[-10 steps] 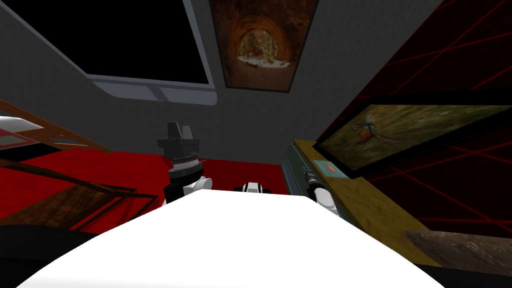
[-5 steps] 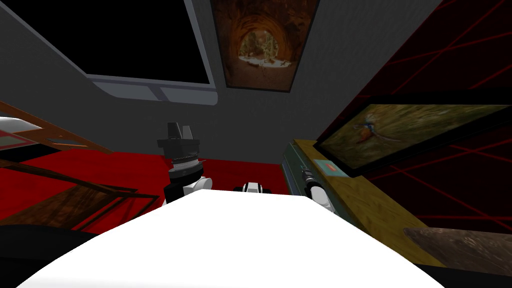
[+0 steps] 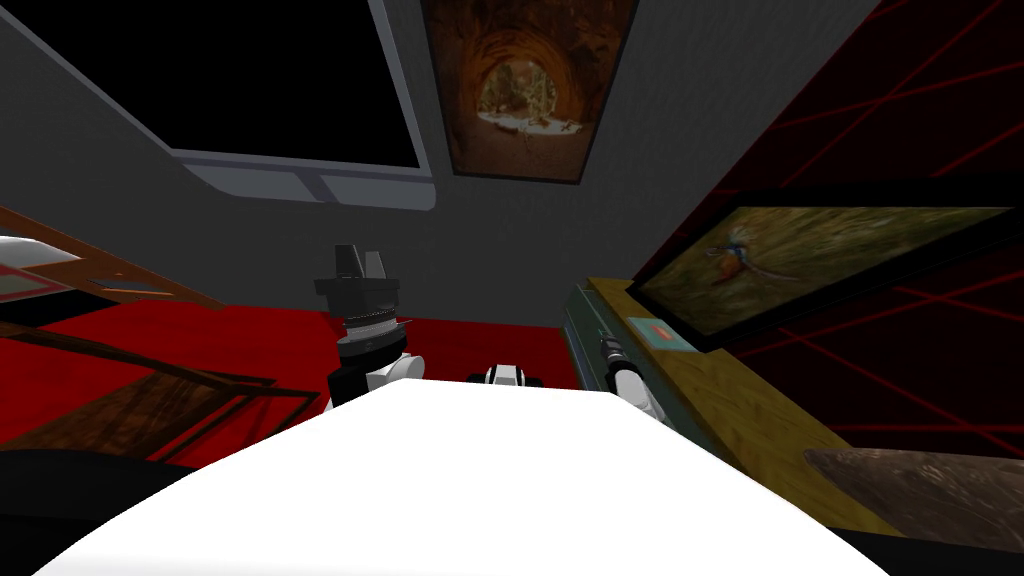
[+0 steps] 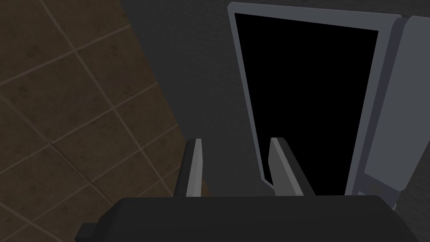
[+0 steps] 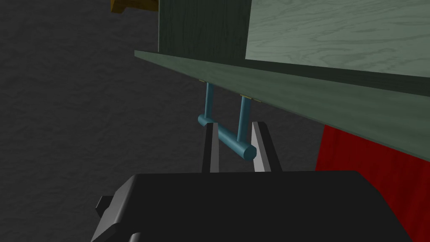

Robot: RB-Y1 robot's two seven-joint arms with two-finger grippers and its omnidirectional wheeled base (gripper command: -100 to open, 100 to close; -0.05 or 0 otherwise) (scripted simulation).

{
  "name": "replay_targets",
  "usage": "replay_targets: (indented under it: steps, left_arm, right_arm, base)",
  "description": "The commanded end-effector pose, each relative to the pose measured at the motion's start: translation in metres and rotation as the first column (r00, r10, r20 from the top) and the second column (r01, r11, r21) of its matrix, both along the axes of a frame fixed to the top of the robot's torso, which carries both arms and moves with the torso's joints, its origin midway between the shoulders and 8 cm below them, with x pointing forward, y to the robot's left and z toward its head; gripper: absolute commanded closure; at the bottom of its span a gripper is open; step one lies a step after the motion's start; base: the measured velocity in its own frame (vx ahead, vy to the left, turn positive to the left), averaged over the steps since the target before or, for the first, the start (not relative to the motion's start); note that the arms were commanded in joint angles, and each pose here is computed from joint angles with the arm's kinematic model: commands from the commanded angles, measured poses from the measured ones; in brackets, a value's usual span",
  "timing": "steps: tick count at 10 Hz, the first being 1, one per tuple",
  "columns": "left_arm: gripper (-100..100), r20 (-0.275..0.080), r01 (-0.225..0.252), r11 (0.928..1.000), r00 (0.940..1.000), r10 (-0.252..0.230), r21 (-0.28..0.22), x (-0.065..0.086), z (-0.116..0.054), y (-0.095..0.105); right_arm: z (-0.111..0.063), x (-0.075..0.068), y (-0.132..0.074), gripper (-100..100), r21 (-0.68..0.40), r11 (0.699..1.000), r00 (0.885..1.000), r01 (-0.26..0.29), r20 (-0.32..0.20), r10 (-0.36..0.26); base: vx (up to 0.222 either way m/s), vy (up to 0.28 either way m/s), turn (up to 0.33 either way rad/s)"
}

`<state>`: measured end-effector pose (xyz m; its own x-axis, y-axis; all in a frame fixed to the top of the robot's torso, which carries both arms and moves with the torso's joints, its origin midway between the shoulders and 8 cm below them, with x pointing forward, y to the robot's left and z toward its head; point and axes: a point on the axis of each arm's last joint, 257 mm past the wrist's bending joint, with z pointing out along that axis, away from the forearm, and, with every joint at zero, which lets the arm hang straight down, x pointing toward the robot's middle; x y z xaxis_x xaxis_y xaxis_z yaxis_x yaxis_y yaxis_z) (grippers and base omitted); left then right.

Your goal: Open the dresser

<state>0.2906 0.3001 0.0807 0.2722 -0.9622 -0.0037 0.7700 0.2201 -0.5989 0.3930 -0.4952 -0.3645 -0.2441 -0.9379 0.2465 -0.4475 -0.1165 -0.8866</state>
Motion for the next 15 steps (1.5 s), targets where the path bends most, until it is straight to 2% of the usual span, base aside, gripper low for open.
replay_targets:
  steps: [1, 3, 4, 9, 10, 12, 14, 15]
  left_arm:
    - [0, 0.0, 0.0, 1.0, 1.0, 0.0, 0.0, 0.0, 0.0, 0.0]
    - [0, 0.0, 0.0, 1.0, 1.0, 0.0, 0.0, 0.0, 0.0, 0.0]
    - [0, 0.0, 0.0, 1.0, 1.0, 0.0, 0.0, 0.0, 0.0, 0.0]
    - [0, 0.0, 0.0, 1.0, 1.0, 0.0, 0.0, 0.0, 0.0, 0.0]
    - [0, 0.0, 0.0, 1.0, 1.0, 0.0, 0.0, 0.0, 0.0, 0.0]
    - [0, 0.0, 0.0, 1.0, 1.0, 0.0, 0.0, 0.0, 0.0, 0.0]
    - [0, 0.0, 0.0, 1.0, 1.0, 0.0, 0.0, 0.0, 0.0, 0.0]
    - [0, 0.0, 0.0, 1.0, 1.0, 0.0, 0.0, 0.0, 0.0, 0.0]
  right_arm:
    - [0.015, 0.017, 0.009, 100, -0.031, 0.999, 0.998, -0.026, 0.053, 0.028]
    - [0.018, 0.019, 0.011, 100, -0.021, 0.999, 0.997, -0.032, 0.069, 0.034]
    - [0.027, 0.031, 0.019, 100, -0.054, 0.997, 0.994, -0.053, 0.093, 0.058]
    - [0.034, 0.034, 0.02, 100, -0.036, 0.998, 0.99, -0.048, 0.129, 0.052]
    - [0.042, 0.044, 0.028, 100, -0.074, 0.995, 0.987, -0.064, 0.145, 0.074]
    - [0.044, 0.044, 0.025, 100, -0.093, 0.994, 0.987, -0.059, 0.147, 0.072]
    - [0.046, 0.045, 0.026, 100, -0.052, 0.997, 0.983, -0.051, 0.172, 0.059]
    - [0.051, 0.054, 0.032, 100, -0.085, 0.995, 0.981, -0.057, 0.181, 0.072]
  base:
    - [-0.037, 0.022, 0.007]
    - [-0.012, 0.001, -0.004]
    - [-0.028, 0.01, -0.031]
    - [-0.01, 0.005, 0.0]
    - [-0.03, 0.013, -0.017]
    - [-0.023, 0.017, 0.014]
    - [0.003, -0.001, -0.004]
    - [-0.025, 0.007, -0.042]
